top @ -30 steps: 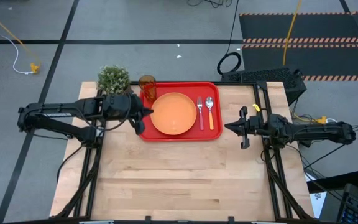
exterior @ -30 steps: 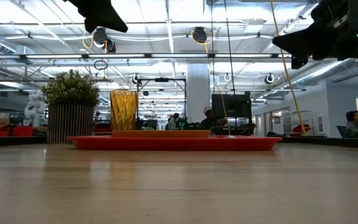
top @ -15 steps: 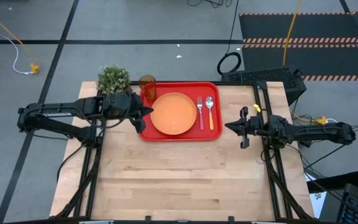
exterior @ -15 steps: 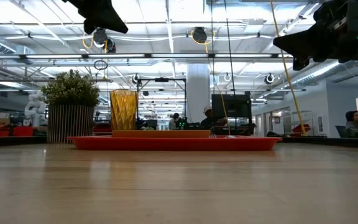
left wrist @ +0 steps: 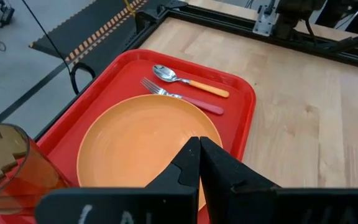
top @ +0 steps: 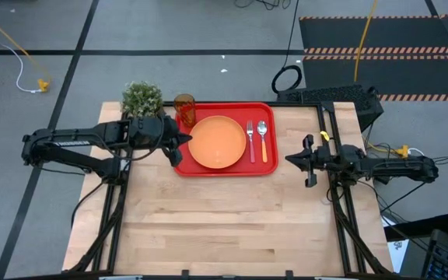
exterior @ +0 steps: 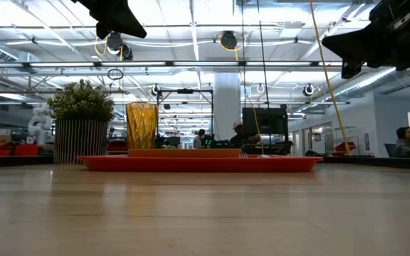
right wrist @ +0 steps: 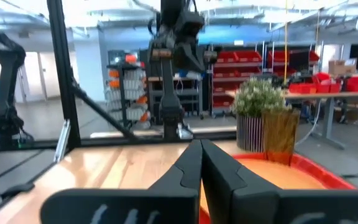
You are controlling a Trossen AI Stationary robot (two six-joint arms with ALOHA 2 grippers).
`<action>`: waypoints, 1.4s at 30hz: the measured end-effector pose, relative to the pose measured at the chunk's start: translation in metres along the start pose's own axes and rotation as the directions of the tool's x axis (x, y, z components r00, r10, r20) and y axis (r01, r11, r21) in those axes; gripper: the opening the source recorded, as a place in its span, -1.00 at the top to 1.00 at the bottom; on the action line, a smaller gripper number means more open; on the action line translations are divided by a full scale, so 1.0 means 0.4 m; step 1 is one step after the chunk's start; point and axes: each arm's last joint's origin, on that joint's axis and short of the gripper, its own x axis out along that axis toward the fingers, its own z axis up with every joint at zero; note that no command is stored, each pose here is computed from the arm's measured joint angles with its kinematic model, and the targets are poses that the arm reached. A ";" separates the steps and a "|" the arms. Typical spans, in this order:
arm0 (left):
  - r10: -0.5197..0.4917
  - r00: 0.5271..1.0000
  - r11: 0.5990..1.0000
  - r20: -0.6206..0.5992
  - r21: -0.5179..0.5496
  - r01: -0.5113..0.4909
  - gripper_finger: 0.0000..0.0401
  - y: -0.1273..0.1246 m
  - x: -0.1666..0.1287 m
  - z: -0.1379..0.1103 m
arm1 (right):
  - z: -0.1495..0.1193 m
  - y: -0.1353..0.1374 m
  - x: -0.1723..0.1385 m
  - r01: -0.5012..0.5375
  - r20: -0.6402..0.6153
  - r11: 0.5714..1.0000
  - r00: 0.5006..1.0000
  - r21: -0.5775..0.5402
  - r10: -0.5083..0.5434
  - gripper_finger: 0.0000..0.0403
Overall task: Pick and place plate/cup/fork/spoon on tray
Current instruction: Return to Home Position
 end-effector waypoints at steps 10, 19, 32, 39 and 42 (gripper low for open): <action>0.000 1.000 1.000 0.000 0.006 0.000 0.96 0.000 0.000 0.000 | -0.007 0.000 -0.018 0.002 -0.029 1.000 1.000 0.019 -0.001 1.00; 0.003 1.000 1.000 0.001 0.004 -0.003 0.96 0.000 0.000 0.001 | -0.012 0.000 -0.030 0.003 -0.046 1.000 0.999 0.026 -0.002 1.00; 0.004 1.000 1.000 0.002 -0.009 -0.004 0.99 0.000 0.000 0.001 | -0.043 0.018 -0.042 -0.064 -0.174 0.995 0.982 0.074 0.076 1.00; 0.010 1.000 1.000 0.003 -0.009 -0.010 0.98 0.001 0.000 0.001 | -0.045 0.022 -0.043 -0.082 -0.184 0.995 0.979 0.057 0.091 1.00; 0.010 1.000 1.000 0.003 -0.009 -0.010 0.98 0.001 0.000 0.001 | -0.045 0.022 -0.043 -0.083 -0.185 0.995 0.979 0.048 0.090 1.00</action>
